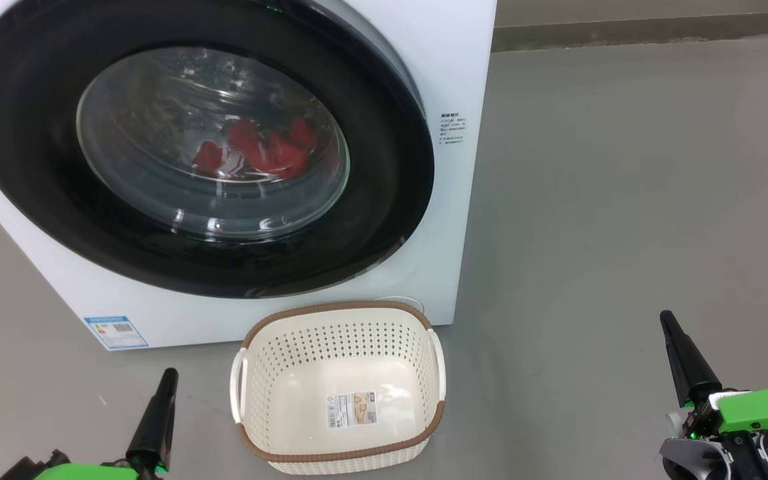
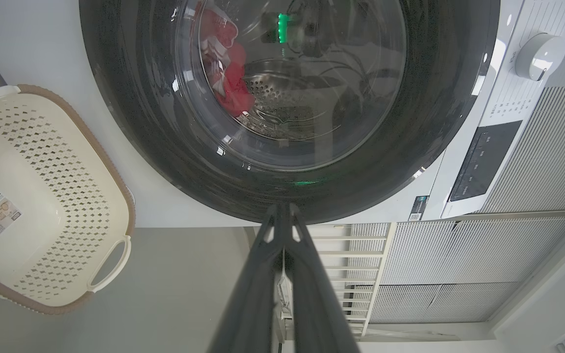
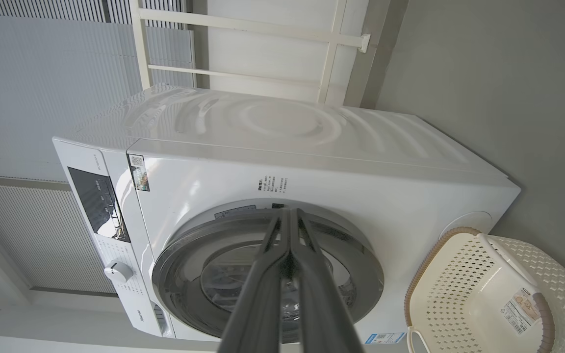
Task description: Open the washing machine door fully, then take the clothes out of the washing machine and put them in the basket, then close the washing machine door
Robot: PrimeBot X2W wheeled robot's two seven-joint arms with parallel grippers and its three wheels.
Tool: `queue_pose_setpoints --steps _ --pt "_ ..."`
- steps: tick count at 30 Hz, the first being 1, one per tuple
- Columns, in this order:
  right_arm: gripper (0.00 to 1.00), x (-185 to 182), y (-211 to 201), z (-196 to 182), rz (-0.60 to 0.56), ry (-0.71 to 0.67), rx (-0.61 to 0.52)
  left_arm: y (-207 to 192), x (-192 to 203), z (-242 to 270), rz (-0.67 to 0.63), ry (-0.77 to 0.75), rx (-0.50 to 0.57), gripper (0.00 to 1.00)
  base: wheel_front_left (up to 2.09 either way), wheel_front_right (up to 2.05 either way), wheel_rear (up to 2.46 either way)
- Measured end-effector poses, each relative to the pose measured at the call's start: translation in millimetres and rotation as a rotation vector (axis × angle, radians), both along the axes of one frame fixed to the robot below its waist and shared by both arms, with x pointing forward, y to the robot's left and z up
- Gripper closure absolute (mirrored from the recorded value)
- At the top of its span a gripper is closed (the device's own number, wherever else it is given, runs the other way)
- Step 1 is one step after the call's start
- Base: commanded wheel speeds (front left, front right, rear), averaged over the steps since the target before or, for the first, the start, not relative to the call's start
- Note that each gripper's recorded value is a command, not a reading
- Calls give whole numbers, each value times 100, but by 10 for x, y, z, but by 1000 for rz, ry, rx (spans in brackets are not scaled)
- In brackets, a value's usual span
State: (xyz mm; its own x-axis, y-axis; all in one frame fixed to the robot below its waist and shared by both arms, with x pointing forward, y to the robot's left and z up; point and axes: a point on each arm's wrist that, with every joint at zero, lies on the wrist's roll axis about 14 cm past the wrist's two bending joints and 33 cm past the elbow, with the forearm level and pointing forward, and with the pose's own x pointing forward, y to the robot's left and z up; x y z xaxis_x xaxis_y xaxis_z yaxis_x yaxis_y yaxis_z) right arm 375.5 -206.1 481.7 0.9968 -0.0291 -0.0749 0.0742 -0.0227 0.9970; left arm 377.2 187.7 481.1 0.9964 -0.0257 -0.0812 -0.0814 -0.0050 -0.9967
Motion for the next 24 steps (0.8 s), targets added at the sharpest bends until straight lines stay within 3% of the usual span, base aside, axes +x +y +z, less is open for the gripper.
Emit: queue_pose_setpoints --steps 24 --pt "100 0 0 0 0 0 0 0 0 0 0 0 0 100 0 0 0"
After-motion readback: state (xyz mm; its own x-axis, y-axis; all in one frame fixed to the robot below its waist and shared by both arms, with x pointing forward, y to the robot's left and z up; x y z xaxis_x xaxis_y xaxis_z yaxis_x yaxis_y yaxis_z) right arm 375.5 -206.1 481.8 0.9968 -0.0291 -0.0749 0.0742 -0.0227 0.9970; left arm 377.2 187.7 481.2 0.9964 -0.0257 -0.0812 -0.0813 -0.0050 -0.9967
